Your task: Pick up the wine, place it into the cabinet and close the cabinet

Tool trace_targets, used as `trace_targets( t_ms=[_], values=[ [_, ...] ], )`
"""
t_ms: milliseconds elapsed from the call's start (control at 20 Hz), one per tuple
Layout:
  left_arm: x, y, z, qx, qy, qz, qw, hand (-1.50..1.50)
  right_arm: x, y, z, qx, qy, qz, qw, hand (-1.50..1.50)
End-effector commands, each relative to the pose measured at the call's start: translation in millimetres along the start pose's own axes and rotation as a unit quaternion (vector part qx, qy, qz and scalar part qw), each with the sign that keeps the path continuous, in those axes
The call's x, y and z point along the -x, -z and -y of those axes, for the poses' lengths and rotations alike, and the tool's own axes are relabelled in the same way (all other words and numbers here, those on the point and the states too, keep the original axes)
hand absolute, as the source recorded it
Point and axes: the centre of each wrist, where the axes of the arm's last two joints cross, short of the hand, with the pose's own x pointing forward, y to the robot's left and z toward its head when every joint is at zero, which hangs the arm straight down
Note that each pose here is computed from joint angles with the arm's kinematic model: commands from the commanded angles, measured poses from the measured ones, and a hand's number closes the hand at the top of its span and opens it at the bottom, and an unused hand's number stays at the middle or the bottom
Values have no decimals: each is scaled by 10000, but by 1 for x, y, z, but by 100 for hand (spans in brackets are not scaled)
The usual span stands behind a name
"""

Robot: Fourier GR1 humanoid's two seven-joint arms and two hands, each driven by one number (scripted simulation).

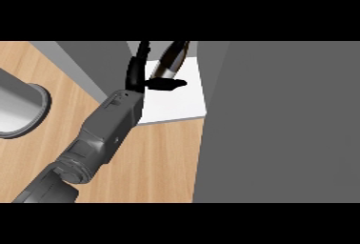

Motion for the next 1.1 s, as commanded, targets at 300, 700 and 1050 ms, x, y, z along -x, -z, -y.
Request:
trace_targets(
  t_ms=[300,700,1050],
  values=[
    [-22,17,-16,798,-1700,871,9783,-150,-7,-11,0,265,-57,-68,9996,-150],
    [-19,-6,24,1302,-1698,749,9740,-150,-24,-33,-10,464,-122,-136,9988,-150],
    [-65,-37,75,1918,-1891,940,9584,-150,-4,-17,2,536,-208,-297,9979,-150]
  ],
)
